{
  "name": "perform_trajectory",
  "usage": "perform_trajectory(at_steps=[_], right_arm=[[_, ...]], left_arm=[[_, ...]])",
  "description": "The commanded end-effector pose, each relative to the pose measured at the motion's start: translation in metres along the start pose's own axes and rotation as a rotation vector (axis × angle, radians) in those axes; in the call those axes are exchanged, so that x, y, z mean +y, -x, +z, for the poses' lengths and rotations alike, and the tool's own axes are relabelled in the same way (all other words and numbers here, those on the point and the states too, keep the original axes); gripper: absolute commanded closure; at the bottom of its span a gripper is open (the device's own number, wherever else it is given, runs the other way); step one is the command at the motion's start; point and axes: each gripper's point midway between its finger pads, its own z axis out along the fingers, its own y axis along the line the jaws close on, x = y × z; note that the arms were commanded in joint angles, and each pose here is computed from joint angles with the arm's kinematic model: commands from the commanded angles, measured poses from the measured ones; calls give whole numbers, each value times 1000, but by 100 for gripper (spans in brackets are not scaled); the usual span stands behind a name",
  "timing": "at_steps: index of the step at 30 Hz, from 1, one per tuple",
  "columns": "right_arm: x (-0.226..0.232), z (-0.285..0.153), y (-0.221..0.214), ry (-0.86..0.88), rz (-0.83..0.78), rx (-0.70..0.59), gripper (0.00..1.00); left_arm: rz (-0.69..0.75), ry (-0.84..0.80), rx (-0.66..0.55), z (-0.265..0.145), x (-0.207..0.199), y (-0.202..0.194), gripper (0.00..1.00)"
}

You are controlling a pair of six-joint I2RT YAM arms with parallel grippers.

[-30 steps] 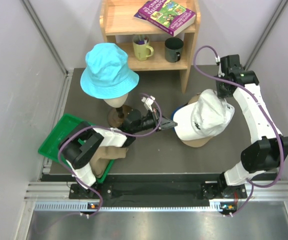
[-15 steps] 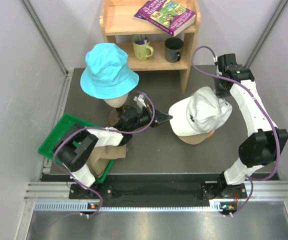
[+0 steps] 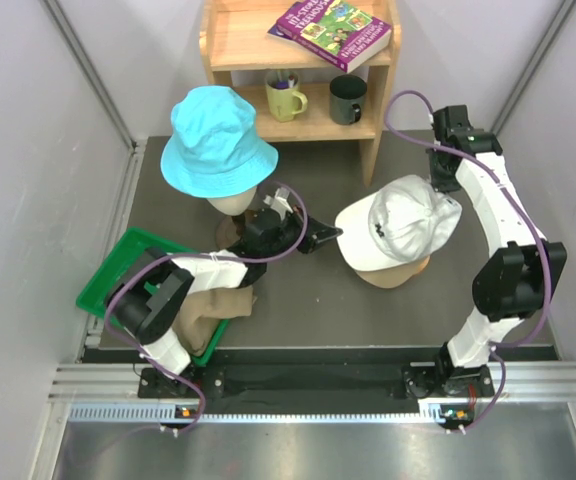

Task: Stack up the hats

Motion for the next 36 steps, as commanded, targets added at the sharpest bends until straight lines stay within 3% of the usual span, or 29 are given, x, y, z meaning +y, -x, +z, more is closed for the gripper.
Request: perform_trajectory(at_steps=[1,15,21,28,33,36], right_arm=[[-6,22,12,-25,57,-28,96],[10,66,-45,-3,52,82,99],[20,62,-44,61,54,80,97],[28,6,-8,225,-15,-54,75],[31,-14,-14,279,-23,-42,55],[33,-21,-20,295,-10,-20,39]], left_arm=[[7,183,-84,11,45,21,100],[81,395,-30,4,95,9,100],[103,391,-12,9,92,7,100],[97,299,10,23,53,11,100],[82,295,-13,23,35,18,100],[83,330,-16,20,38,20,100]])
